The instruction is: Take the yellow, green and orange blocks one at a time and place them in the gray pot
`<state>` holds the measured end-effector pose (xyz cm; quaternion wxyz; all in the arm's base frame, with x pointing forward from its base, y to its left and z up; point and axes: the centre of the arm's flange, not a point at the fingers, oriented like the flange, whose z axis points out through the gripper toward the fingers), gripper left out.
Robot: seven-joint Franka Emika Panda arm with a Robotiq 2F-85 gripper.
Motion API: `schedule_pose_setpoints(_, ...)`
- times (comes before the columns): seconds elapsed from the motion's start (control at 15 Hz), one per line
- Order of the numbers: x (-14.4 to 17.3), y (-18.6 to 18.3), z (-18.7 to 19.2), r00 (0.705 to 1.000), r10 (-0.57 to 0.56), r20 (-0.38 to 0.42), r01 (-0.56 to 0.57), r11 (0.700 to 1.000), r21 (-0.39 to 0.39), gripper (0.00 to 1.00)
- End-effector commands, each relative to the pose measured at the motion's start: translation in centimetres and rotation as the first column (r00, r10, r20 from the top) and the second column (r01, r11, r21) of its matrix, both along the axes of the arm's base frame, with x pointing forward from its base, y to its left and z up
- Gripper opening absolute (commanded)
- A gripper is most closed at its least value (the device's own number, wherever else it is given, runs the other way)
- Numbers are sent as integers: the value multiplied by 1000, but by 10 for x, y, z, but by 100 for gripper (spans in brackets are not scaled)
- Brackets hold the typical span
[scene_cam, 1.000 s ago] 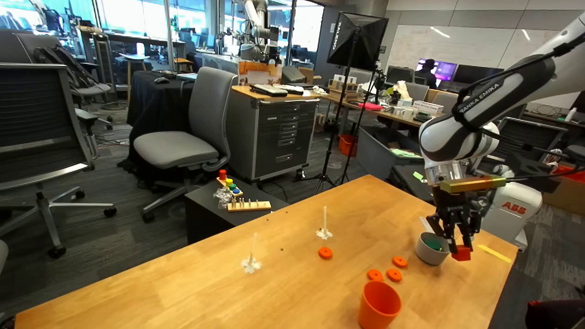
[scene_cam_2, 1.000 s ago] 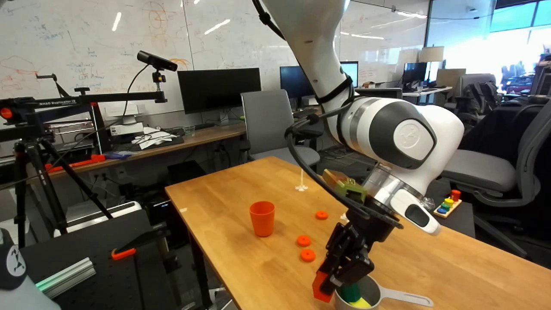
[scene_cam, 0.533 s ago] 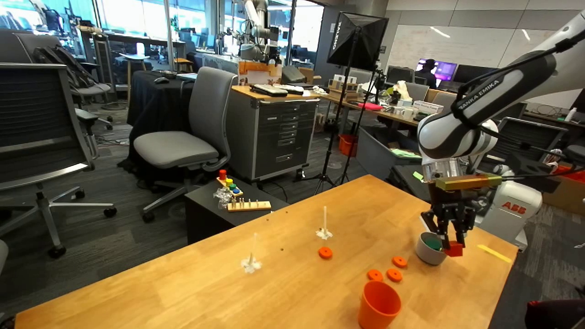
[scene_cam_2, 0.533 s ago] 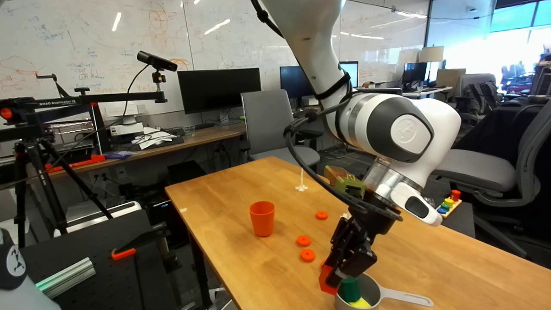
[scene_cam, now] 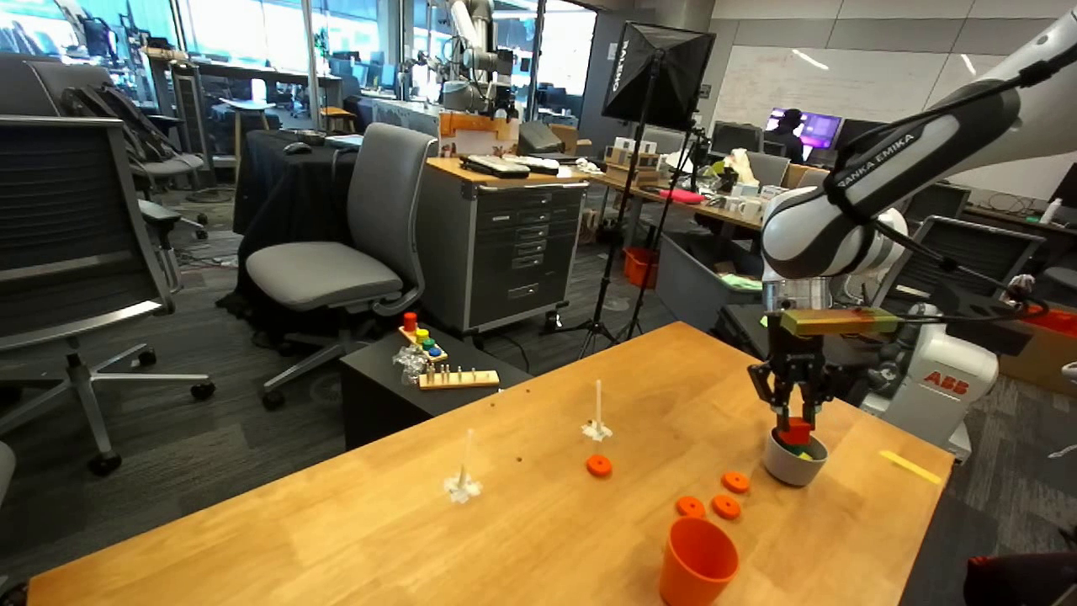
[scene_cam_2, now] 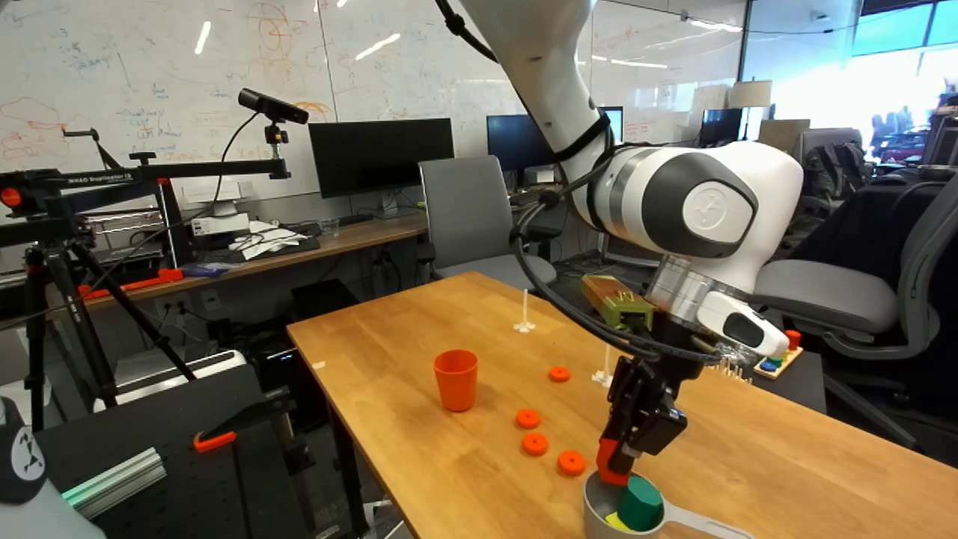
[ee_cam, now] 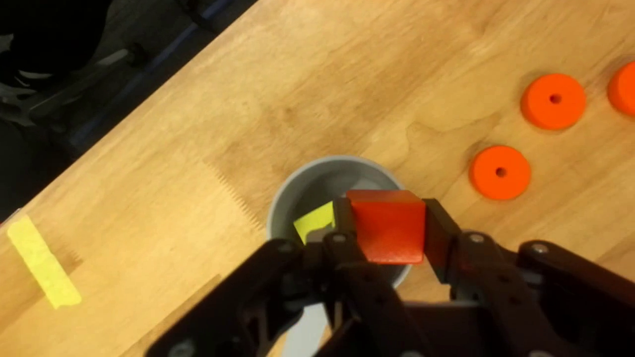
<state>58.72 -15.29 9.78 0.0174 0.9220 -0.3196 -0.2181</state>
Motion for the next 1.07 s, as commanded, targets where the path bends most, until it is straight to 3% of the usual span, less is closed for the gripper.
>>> schedule_pose_setpoints(0.0, 8, 3, 7, 1000, -7, 31, 7, 1000, -2, 13)
schedule_pose_setpoints(0.2, 8, 2, 4, 999, -17, 31, 17, 1000, 5, 13)
schedule_pose_setpoints(0.27, 7, 2, 4, 999, -24, 29, 24, 1000, 14, 23)
schedule_pose_setpoints(0.33, 6, 2, 4, 999, -29, 30, 29, 999, 17, 63)
schedule_pose_setpoints(0.4, 6, 2, 4, 999, -37, 30, 36, 999, 23, 63)
schedule_pose_setpoints(0.73, 6, 6, 6, 998, -45, 36, 44, 998, 36, 99)
schedule_pose_setpoints(0.93, 11, 29, 8, 999, -1, 44, -3, 997, 75, 100)
schedule_pose_setpoints(1.0, 6, 12, 0, 1000, -19, 24, 18, 999, 38, 100)
